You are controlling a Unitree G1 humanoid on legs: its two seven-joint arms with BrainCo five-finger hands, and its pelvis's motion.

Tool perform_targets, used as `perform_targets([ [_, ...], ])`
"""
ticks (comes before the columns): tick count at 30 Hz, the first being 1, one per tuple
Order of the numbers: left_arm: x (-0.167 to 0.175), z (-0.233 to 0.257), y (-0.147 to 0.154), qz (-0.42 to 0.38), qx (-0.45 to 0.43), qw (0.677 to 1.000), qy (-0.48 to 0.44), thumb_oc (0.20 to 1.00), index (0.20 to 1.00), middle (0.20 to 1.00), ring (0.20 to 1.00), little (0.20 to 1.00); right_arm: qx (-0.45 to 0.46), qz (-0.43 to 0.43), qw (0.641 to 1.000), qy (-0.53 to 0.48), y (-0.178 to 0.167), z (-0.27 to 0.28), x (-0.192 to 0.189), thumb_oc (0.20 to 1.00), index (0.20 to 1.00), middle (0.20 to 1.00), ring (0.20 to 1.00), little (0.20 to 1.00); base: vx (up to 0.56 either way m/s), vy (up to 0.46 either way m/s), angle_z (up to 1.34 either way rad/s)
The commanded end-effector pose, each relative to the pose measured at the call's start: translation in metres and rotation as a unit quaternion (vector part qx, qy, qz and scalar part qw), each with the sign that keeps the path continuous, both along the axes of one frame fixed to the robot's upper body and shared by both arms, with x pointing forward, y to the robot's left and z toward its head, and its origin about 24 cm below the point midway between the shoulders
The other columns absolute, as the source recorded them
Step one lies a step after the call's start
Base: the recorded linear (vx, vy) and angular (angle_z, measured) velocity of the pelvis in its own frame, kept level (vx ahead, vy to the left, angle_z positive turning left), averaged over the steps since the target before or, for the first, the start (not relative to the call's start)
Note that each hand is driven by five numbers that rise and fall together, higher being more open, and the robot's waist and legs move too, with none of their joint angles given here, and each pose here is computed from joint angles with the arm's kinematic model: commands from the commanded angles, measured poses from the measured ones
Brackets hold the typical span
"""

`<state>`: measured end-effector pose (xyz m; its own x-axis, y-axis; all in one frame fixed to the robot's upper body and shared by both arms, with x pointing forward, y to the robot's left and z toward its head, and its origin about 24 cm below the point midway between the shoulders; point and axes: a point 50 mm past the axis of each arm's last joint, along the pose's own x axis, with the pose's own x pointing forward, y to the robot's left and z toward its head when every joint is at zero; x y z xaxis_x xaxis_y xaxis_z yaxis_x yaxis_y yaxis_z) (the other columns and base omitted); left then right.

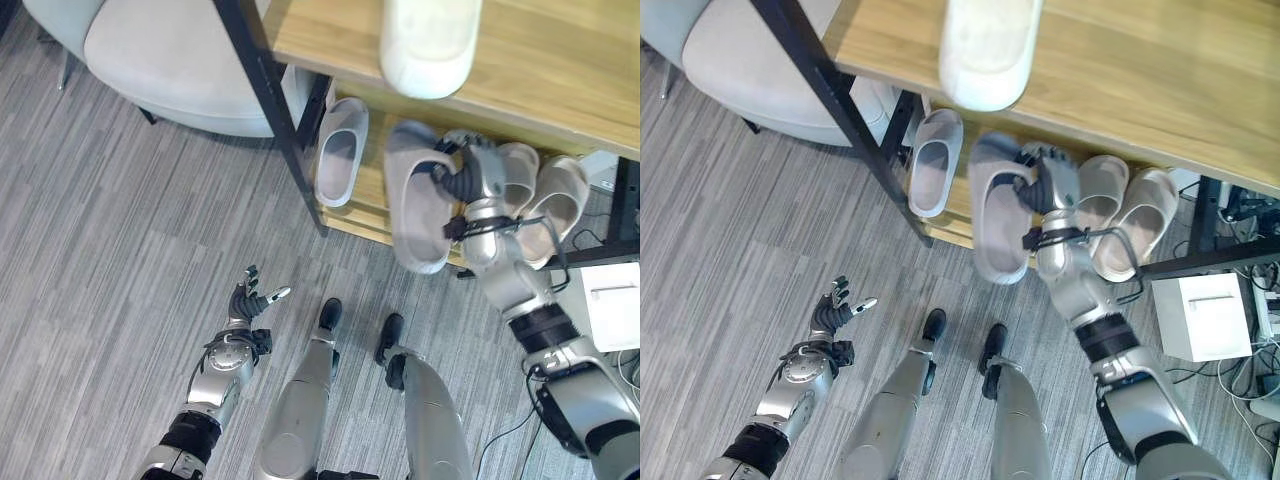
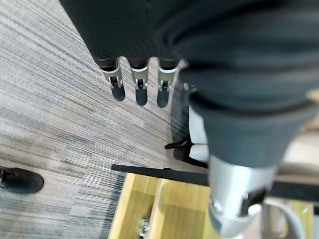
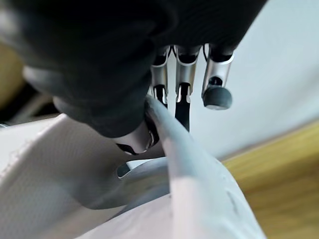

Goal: Arrange the slippers neatly on the shoe rack.

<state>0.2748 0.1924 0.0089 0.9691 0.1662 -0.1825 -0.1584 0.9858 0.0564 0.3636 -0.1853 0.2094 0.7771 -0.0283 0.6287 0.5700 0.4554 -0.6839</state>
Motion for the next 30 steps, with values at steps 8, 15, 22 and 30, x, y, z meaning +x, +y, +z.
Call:
perform_targets([
  [8,0.004,0.034,-0.012,-0.073,0.004,0.994,-0.08,1.0,1.0,1.0,1.0,1.0,-0.03,-0.123,0.992,-0.009,-0.049,0.04,0.019,0.2,0.2,0.2,0.2,0.2,0.02,0.015,0.12],
  [15,0.014,0.046,-0.031,-0.105,-0.001,0.99,-0.097,1.0,1.0,1.0,1.0,1.0,-0.008,-0.161,0.987,-0.01,-0.043,0.085,0.038,0.2,0.2,0.2,0.2,0.2,0.07,0.008,0.14],
  [22,0.025,0.06,-0.037,-0.098,0.004,0.988,-0.117,1.0,1.0,1.0,1.0,1.0,0.035,-0.16,0.985,0.046,-0.026,0.079,0.052,1.0,1.0,1.0,1.0,1.0,0.02,0.001,-0.01],
  [30,0.026,0.056,-0.034,-0.077,0.008,0.991,-0.106,1.0,1.0,1.0,1.0,1.0,0.278,-0.07,0.957,0.04,-0.017,0.045,0.05,1.0,1.0,1.0,1.0,1.0,-0.01,0.002,-0.05],
])
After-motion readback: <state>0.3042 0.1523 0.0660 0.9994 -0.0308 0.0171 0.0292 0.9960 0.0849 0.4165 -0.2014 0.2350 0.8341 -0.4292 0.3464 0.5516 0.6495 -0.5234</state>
